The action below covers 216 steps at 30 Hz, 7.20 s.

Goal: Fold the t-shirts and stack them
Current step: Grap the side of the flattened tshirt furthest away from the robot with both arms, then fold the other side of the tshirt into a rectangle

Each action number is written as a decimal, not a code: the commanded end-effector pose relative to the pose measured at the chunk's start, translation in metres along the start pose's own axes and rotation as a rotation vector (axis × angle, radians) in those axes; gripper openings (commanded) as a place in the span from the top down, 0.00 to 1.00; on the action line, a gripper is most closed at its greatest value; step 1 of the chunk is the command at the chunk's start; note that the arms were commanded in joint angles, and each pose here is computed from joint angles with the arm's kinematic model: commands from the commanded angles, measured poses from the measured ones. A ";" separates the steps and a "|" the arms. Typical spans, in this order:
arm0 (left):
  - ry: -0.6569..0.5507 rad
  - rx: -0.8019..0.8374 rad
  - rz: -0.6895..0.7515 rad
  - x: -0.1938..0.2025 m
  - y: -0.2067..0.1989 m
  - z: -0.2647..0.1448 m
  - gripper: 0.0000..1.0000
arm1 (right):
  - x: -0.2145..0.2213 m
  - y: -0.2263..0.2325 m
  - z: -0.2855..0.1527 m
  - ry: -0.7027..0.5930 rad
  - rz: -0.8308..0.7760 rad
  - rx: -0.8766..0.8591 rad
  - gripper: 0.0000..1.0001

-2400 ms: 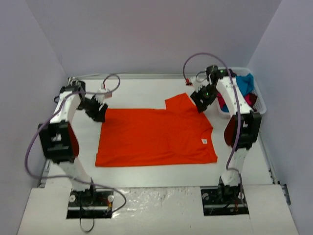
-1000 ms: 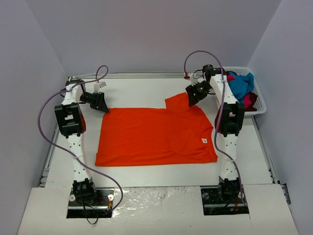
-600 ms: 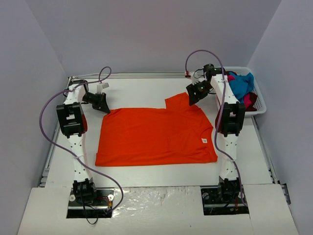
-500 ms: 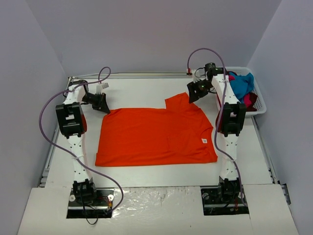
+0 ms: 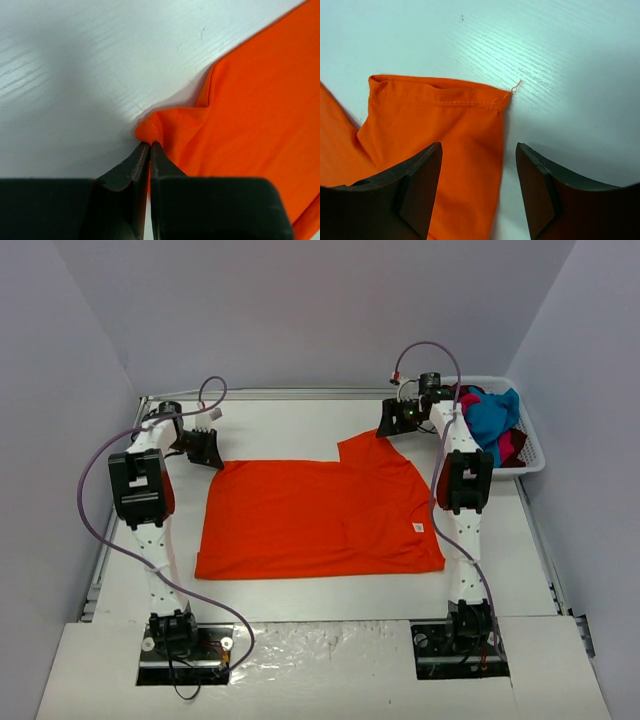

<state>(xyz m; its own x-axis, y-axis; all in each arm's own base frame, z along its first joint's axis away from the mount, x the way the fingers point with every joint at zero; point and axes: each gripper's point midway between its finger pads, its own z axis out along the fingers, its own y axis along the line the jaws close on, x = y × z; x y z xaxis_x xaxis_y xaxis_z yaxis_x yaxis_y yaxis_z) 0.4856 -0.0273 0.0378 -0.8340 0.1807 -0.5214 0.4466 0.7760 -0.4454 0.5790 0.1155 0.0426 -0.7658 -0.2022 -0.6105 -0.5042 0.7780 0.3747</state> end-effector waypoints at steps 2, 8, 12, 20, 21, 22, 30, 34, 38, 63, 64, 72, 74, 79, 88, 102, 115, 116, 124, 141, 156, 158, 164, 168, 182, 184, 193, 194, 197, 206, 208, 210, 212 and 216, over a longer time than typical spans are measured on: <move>-0.113 -0.117 0.084 -0.039 -0.002 -0.032 0.98 | -0.018 0.003 0.011 -0.074 0.036 -0.043 0.43; -0.076 -0.118 0.114 -0.034 -0.005 -0.033 0.98 | -0.014 -0.007 0.023 -0.084 0.055 -0.039 0.43; -0.067 -0.122 0.110 -0.030 -0.004 -0.031 0.98 | -0.008 -0.007 0.031 -0.080 0.070 -0.065 0.53; -0.060 -0.117 0.113 -0.030 -0.005 -0.025 0.98 | 0.004 -0.007 0.040 -0.058 0.107 -0.091 0.73; -0.060 -0.118 0.113 -0.030 -0.005 -0.024 0.98 | 0.004 -0.007 0.041 -0.057 0.110 -0.091 0.75; -0.058 -0.117 0.114 -0.030 -0.006 -0.023 0.98 | 0.005 -0.008 0.042 -0.055 0.111 -0.090 0.76; -0.050 -0.122 0.114 -0.028 -0.003 -0.020 0.98 | 0.010 -0.014 0.043 -0.043 0.111 -0.055 0.99; -0.067 -0.139 0.118 -0.036 -0.001 -0.023 0.97 | -0.003 -0.014 0.033 -0.068 0.084 -0.030 1.00; -0.081 -0.164 0.134 -0.049 -0.001 -0.033 0.98 | -0.022 -0.008 0.018 -0.102 0.051 -0.020 1.00; -0.157 -0.124 0.168 -0.036 -0.043 -0.084 0.98 | -0.018 0.071 -0.112 -0.104 -0.050 -0.037 1.00; -0.157 -0.116 0.165 -0.031 -0.044 -0.082 0.98 | -0.014 0.073 -0.115 -0.095 -0.060 -0.040 1.00; -0.165 -0.102 0.184 -0.010 -0.056 -0.096 0.98 | 0.026 0.109 -0.150 -0.032 -0.069 -0.062 1.00; -0.162 -0.093 0.190 -0.003 -0.058 -0.098 0.98 | 0.037 0.118 -0.159 -0.018 -0.076 -0.065 1.00; -0.155 -0.089 0.215 0.010 -0.063 -0.102 0.98 | 0.055 0.135 -0.181 0.005 -0.092 -0.054 1.00; -0.132 -0.082 0.251 0.033 -0.068 -0.106 0.98 | 0.092 0.153 -0.199 0.063 -0.104 -0.058 1.00; -0.082 -0.055 0.260 0.066 -0.071 -0.094 0.98 | 0.144 0.160 -0.203 0.172 -0.085 -0.064 1.00; -0.060 -0.062 0.272 0.081 -0.072 -0.091 0.98 | 0.177 0.170 -0.199 0.273 -0.079 -0.098 1.00; -0.057 -0.065 0.269 0.083 -0.072 -0.091 0.98 | 0.182 0.171 -0.198 0.288 -0.074 -0.106 1.00; -0.057 -0.107 0.272 0.086 -0.065 -0.091 0.98 | 0.197 0.179 -0.189 0.362 -0.095 -0.123 1.00; -0.008 -0.095 0.332 0.105 -0.070 -0.092 0.84 | 0.237 0.167 -0.178 0.677 -0.148 -0.096 0.64; -0.054 -0.102 0.292 0.099 -0.073 -0.093 0.69 | 0.196 0.165 -0.150 0.576 -0.179 -0.167 0.63; -0.060 -0.094 0.279 0.097 -0.075 -0.094 0.66 | 0.189 0.163 -0.137 0.569 -0.170 -0.198 0.64; -0.094 -0.117 0.260 0.091 -0.081 -0.107 0.62 | 0.186 0.159 -0.101 0.584 -0.164 -0.275 0.65; -0.130 -0.138 0.269 0.087 -0.092 -0.123 0.60 | 0.184 0.160 -0.083 0.592 -0.184 -0.307 0.65; -0.150 -0.194 0.258 0.102 -0.107 -0.141 0.59 | 0.200 0.175 -0.070 0.659 -0.226 -0.390 0.72; -0.148 -0.194 0.256 0.103 -0.108 -0.141 0.59 | 0.198 0.179 -0.075 0.651 -0.237 -0.393 0.75; -0.156 -0.207 0.265 0.109 -0.118 -0.148 0.59 | 0.215 0.209 -0.098 0.685 -0.282 -0.452 0.95; -0.156 -0.208 0.266 0.110 -0.118 -0.149 0.59 | 0.219 0.213 -0.100 0.699 -0.286 -0.458 0.95; -0.163 -0.217 0.271 0.112 -0.122 -0.152 0.59 | 0.223 0.228 -0.102 0.715 -0.316 -0.476 0.95; -0.169 -0.250 0.278 0.118 -0.125 -0.157 0.58 | 0.247 0.267 -0.096 0.818 -0.400 -0.524 0.84; -0.168 -0.248 0.278 0.119 -0.126 -0.157 0.58 | 0.257 0.273 -0.094 0.852 -0.409 -0.539 0.79; -0.165 -0.250 0.275 0.119 -0.125 -0.157 0.58 | 0.265 0.275 -0.091 0.874 -0.416 -0.545 0.76; -0.164 -0.249 0.274 0.120 -0.125 -0.157 0.59 | 0.271 0.275 -0.092 0.894 -0.411 -0.550 0.76; -0.167 -0.252 0.277 0.118 -0.125 -0.158 0.58 | 0.271 0.277 -0.095 0.891 -0.417 -0.550 0.76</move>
<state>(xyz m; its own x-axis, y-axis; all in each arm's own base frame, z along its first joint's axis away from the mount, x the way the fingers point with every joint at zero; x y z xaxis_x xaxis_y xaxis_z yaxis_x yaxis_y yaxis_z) 0.2832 -0.0079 0.1410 -0.6249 0.3228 -0.7108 0.5401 0.8362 -0.0951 0.2049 0.2256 0.0339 -0.3946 -0.9063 -0.1516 -0.7485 0.2213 0.6252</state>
